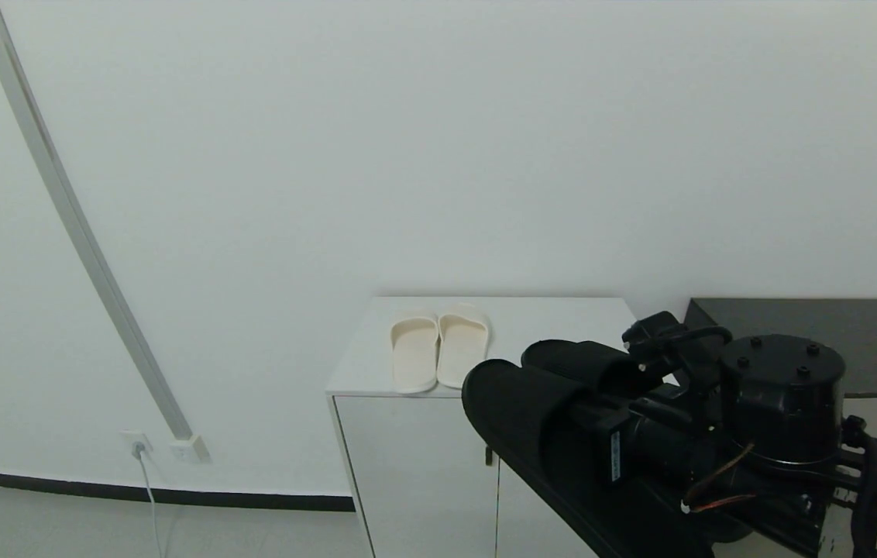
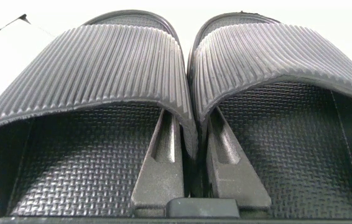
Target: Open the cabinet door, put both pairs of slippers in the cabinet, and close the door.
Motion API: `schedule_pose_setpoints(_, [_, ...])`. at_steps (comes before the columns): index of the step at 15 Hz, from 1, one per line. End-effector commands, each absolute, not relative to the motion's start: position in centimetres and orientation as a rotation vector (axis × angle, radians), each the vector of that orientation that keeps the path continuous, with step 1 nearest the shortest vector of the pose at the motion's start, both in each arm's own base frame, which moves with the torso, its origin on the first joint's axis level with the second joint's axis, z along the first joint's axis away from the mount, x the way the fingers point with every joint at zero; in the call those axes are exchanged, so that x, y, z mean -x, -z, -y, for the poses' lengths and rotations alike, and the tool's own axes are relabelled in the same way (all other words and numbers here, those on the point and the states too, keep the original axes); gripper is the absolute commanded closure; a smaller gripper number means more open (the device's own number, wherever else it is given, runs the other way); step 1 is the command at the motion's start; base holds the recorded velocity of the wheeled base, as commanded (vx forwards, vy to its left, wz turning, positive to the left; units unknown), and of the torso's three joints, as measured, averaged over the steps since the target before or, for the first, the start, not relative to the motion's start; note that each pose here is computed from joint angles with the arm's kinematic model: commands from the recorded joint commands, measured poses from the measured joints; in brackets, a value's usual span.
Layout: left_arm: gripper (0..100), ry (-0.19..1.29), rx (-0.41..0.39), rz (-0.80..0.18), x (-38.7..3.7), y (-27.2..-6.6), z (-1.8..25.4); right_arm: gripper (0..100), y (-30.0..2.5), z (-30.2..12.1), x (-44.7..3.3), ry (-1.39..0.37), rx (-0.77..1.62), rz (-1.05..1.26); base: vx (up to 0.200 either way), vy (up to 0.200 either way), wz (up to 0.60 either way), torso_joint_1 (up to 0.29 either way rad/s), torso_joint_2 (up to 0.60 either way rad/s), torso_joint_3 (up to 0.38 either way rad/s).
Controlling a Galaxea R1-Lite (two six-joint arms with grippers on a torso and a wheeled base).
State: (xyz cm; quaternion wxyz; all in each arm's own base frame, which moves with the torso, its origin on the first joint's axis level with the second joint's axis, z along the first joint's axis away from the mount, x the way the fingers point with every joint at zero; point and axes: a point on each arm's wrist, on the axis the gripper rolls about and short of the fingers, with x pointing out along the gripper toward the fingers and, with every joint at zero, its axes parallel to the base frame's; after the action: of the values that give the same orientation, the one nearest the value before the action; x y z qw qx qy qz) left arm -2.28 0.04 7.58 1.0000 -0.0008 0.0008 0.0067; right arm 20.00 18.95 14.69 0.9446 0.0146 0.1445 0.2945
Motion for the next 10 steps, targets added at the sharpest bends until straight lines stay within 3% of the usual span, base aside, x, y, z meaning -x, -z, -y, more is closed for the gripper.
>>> schedule_pose_setpoints(1, [100,-0.014,0.002,-0.003,2.27,-7.58,-0.04,100,-14.59,-18.97,-19.97,-0.600,-0.027,-0.298,0.000,0.000,0.00,-0.139,0.32,0.163])
schedule_pose_setpoints(5, [100,-0.012,0.000,-0.003,2.27,-7.58,-0.03,100,-14.44,-18.93,-19.93,-0.599,-0.024,-0.303,0.000,0.000,0.00,-0.146,0.34,0.176])
schedule_pose_setpoints(6, [0,-0.012,-0.002,-0.005,2.27,-7.57,-0.03,100,-14.44,-18.93,-19.93,-0.599,-0.024,-0.303,0.000,0.000,0.00,-0.159,0.33,0.198])
schedule_pose_setpoints(10, [0,-0.014,0.000,-0.003,2.27,-7.58,-0.04,100,-14.00,-18.80,-19.79,-0.603,0.005,-0.312,0.000,0.000,0.00,-0.159,0.36,0.192])
